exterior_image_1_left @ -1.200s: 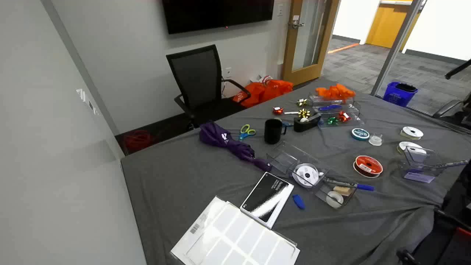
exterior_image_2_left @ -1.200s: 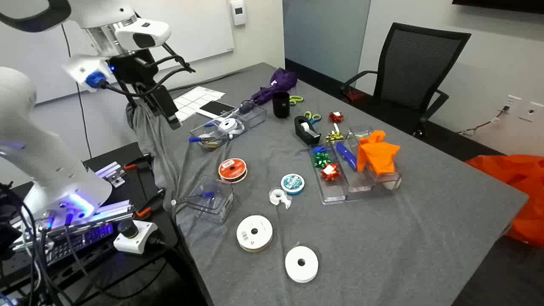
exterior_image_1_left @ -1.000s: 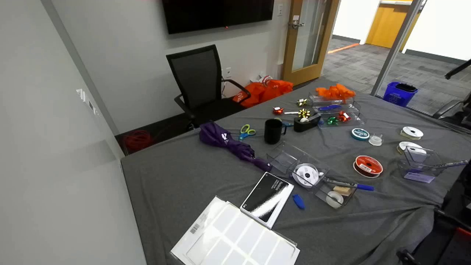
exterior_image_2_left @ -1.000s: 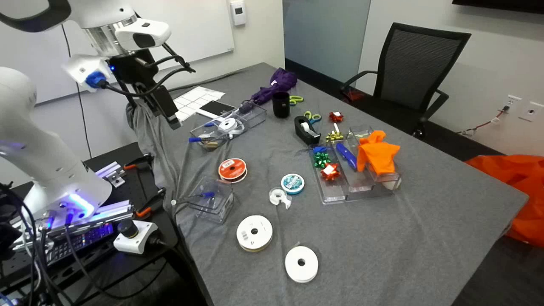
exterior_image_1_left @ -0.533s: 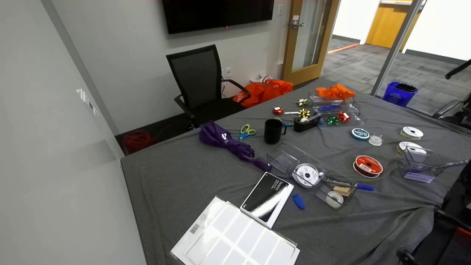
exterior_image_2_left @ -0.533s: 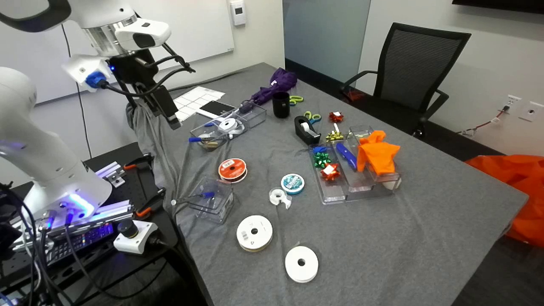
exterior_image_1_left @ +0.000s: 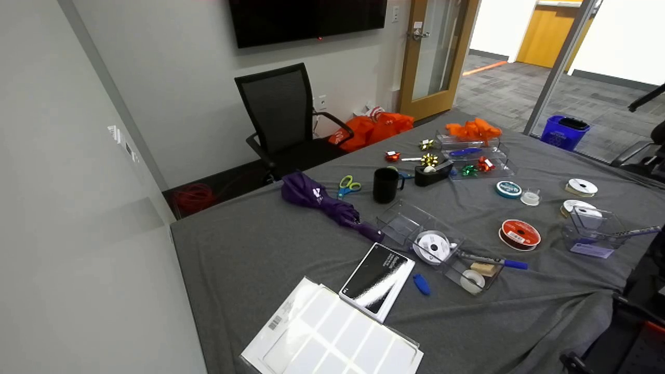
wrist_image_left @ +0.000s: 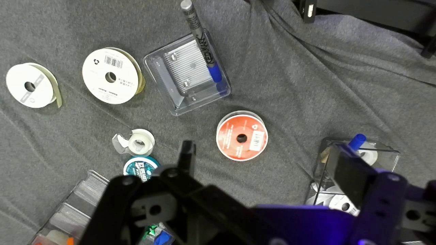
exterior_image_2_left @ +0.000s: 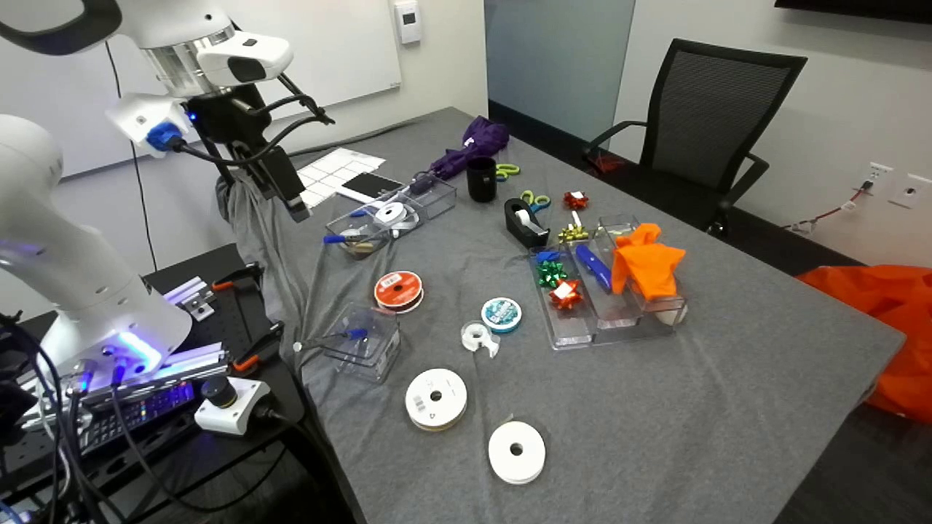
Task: Take the marker out of the clear container at the front on the right and put it in the container on the left.
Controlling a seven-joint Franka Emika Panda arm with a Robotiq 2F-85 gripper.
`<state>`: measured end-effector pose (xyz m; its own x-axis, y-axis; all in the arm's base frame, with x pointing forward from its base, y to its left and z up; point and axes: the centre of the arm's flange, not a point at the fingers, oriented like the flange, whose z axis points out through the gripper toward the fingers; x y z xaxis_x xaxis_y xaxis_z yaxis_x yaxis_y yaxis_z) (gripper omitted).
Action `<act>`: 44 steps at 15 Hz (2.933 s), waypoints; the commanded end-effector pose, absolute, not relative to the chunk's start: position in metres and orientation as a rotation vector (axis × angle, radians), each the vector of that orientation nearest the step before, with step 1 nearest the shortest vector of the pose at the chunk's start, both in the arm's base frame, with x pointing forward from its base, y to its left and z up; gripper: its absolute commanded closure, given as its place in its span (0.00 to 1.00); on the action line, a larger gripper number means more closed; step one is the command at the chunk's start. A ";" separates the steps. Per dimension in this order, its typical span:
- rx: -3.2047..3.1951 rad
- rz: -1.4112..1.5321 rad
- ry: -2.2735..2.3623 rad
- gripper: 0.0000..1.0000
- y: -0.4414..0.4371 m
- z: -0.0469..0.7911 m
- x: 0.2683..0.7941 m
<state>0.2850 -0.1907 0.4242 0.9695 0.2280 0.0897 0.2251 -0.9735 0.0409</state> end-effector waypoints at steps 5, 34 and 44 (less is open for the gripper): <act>3.043 0.054 0.524 0.00 -0.216 0.389 0.276; 3.045 -0.295 0.709 0.49 -0.268 0.219 0.274; 3.041 -0.293 0.705 0.96 -0.268 0.228 0.273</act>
<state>0.2748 -0.2641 0.2240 0.8814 0.4328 -0.1894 0.4332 -0.9003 -0.0413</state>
